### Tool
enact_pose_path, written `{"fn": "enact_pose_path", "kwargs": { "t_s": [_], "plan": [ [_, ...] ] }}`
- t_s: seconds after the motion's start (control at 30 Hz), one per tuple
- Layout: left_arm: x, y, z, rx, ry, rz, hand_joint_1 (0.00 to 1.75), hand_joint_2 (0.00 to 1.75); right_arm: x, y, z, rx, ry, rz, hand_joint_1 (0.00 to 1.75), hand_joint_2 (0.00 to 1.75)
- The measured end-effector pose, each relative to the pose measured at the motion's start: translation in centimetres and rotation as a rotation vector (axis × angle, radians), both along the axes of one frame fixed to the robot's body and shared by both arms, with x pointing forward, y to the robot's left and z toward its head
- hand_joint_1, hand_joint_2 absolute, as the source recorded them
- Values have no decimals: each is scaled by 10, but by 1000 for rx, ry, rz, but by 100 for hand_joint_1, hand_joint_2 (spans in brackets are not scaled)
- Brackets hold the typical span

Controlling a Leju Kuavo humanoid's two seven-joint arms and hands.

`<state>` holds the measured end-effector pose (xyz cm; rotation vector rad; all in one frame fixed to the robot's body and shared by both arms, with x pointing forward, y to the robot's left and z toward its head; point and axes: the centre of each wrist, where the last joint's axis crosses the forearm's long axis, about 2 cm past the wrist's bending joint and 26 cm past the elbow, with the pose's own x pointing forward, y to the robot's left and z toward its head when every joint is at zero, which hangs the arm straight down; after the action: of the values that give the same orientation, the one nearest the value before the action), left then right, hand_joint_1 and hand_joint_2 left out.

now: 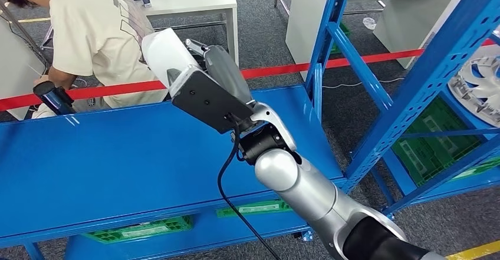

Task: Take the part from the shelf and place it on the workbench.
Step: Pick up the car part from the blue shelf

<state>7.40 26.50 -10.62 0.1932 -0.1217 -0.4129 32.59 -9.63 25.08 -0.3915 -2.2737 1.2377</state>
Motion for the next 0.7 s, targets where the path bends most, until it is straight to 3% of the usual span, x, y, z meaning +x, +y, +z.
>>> {"fn": "enact_pose_path", "kwargs": {
  "t_s": [0.7],
  "plan": [
    [2,1,0,-3,9,17,0,175,-3,-4,-3,-7,-23,21,175,175]
  ]
}}
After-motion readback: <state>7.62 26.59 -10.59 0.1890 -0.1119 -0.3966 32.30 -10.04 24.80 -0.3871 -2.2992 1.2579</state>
